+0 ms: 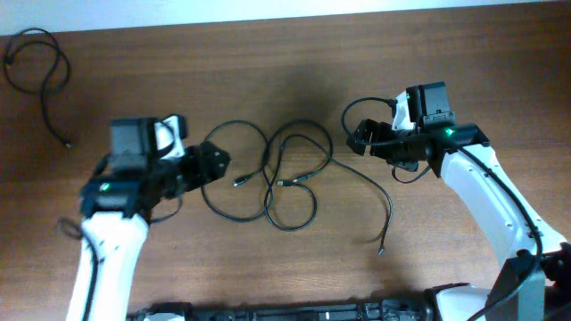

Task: Untangle cables
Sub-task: 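Reach the left gripper to the remaining cable pile at center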

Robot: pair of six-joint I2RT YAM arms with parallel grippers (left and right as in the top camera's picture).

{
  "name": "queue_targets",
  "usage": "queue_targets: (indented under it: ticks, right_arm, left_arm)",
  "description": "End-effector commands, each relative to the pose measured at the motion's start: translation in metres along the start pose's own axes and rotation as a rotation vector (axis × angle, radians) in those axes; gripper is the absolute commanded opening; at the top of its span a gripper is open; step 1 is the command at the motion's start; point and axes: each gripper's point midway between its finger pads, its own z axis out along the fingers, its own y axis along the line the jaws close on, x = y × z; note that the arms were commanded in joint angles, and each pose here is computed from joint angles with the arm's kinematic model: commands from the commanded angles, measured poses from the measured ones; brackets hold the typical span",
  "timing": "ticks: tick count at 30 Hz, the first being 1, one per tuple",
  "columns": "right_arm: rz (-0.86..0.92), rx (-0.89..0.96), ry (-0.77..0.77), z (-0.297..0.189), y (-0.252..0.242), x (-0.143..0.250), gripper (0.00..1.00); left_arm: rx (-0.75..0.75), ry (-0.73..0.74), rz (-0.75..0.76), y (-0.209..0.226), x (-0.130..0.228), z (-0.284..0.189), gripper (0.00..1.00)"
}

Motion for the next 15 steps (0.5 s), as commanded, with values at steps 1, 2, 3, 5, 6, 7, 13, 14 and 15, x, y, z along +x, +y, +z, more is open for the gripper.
queue_targets:
  ticks: [1,2,3,5,6,7,13,14,15]
  right_arm:
    - [-0.002,-0.018,-0.013,-0.006,0.004,-0.002,0.99]
    - [-0.002,-0.017,-0.013,-0.006,0.004,-0.002,0.99]
    - [-0.002,-0.017,-0.013,-0.006,0.004,-0.002,0.99]
    - [-0.002,-0.017,-0.013,-0.006,0.004,-0.002,0.99]
    - [-0.002,-0.017,-0.013,-0.006,0.004,-0.002,0.99]
    - [-0.002,-0.018,-0.013,-0.006,0.004,-0.002,0.99]
    - [-0.002,-0.018,-0.013,-0.006,0.004,-0.002,0.99]
    - [-0.002,-0.017,-0.013,-0.006,0.004,-0.002,0.99]
    - [-0.002,-0.018,-0.013,-0.006,0.004,-0.002,0.99]
  left_arm:
    - [-0.021,0.083,-0.085,-0.012,0.01,0.043,0.76]
    - [-0.021,0.108,-0.071,-0.015,0.014,0.054,0.75]
    - [-0.033,0.156,-0.08,-0.018,0.023,0.073,0.74]
    - [-0.049,0.209,-0.097,-0.019,0.032,0.105,0.72]
    - [-0.051,0.217,-0.091,-0.018,0.033,0.117,0.7]
    - [-0.05,0.219,-0.089,-0.017,0.032,0.125,0.64]
    - [-0.094,0.272,-0.178,0.0,0.042,0.169,0.58]
    - [-0.101,0.281,-0.188,0.001,0.045,0.172,0.57]
    - [-0.111,0.292,-0.206,0.003,0.049,0.175,0.57]
